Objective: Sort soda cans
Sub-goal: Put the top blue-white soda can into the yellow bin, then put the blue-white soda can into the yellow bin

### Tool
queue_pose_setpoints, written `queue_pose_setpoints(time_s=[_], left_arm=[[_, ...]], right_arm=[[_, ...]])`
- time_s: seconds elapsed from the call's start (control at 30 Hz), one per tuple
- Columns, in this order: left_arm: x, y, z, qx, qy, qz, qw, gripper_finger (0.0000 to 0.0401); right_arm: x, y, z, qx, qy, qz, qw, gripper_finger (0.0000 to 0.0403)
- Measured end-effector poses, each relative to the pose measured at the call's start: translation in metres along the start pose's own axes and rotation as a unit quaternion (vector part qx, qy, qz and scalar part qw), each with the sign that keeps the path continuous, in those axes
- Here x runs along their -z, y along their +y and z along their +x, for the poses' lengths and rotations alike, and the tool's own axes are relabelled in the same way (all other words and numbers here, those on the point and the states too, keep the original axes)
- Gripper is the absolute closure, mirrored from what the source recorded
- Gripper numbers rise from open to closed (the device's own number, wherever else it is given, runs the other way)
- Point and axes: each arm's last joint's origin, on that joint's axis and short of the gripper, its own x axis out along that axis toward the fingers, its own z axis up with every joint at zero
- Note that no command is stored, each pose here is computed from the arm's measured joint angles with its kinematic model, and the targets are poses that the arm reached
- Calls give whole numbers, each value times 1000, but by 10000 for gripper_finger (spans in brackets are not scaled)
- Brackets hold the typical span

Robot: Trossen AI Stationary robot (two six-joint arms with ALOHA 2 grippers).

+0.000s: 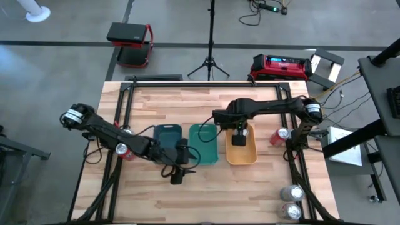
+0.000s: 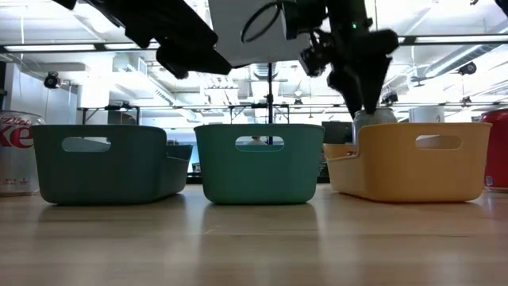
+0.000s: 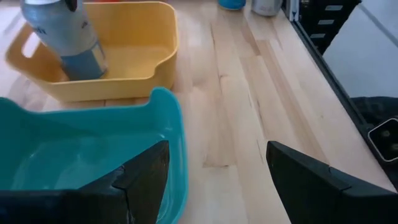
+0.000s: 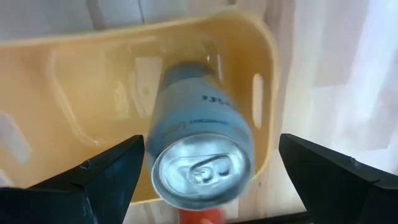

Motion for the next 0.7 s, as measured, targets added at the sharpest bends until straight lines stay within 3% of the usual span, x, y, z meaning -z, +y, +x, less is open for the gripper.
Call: queue_pose_setpoints(time_s=[0.17, 0.43, 0.7], left_arm=[[0, 2, -11, -22, 5, -9, 1000, 147], [1, -2, -14, -22, 0, -17, 1000, 147], [0, -11, -15, -8, -12, -11, 1000, 147]], right_arm=[[5, 4, -25, 2, -4, 9, 1000, 35], [28, 21, -70, -5, -84, 47, 995, 35], [55, 78, -88, -28, -122, 58, 990, 35]])
